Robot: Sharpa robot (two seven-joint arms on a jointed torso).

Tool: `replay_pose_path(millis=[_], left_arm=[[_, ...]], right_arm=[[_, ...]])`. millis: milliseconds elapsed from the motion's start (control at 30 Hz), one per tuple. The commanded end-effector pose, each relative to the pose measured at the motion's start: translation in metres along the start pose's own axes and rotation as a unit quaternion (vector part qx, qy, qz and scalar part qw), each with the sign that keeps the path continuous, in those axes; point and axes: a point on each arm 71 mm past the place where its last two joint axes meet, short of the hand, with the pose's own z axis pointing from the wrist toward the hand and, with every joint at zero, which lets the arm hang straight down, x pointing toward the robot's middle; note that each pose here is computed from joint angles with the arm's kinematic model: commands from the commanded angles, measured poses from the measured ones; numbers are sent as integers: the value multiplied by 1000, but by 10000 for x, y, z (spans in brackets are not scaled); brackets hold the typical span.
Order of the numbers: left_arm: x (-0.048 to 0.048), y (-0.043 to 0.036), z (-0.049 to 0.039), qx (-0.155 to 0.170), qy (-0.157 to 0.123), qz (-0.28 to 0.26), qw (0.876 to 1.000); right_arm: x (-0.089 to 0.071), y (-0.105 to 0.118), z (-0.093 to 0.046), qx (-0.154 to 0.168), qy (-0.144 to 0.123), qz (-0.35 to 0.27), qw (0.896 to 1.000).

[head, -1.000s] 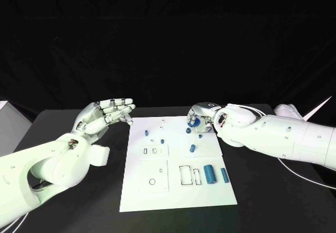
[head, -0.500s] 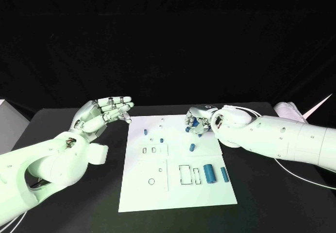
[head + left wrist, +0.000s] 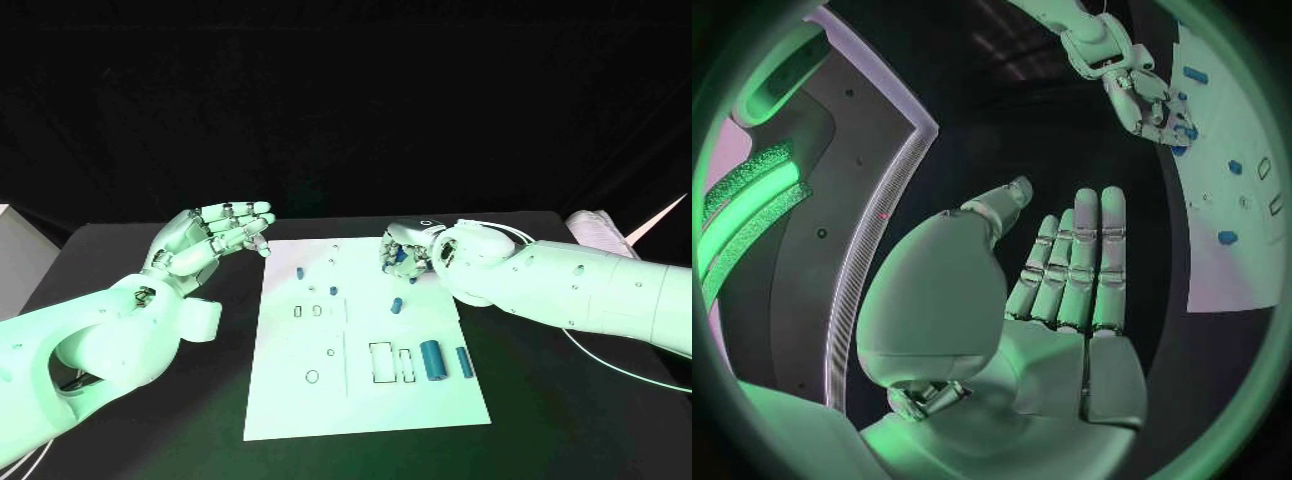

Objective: Assemble the parts on the task board

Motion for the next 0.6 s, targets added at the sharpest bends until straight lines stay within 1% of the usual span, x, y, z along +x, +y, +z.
replay_pose_path(millis=[33,167,233,333,400,500,600], left_arm=[[23,-14,6,3,10,-8,1000],[18,-16,5,2,10,-8,1000],[15,-16,5,2,10,-8,1000],[12,-16,5,2,10,-8,1000],[10,-16,5,2,9,-8,1000],[4,-15,6,2,9,-7,1000],[-4,-14,8,1,8,-7,1000]], right_arm=[[38,22,1,-4,11,-4,1000],[36,25,2,-2,9,-5,1000],[26,28,3,-1,1,-7,1000],[-4,41,2,-2,-21,-5,1000],[-34,60,-2,-4,-43,-1,999],[-70,91,-9,-5,-68,4,998],[-108,139,-6,-4,-90,8,996]])
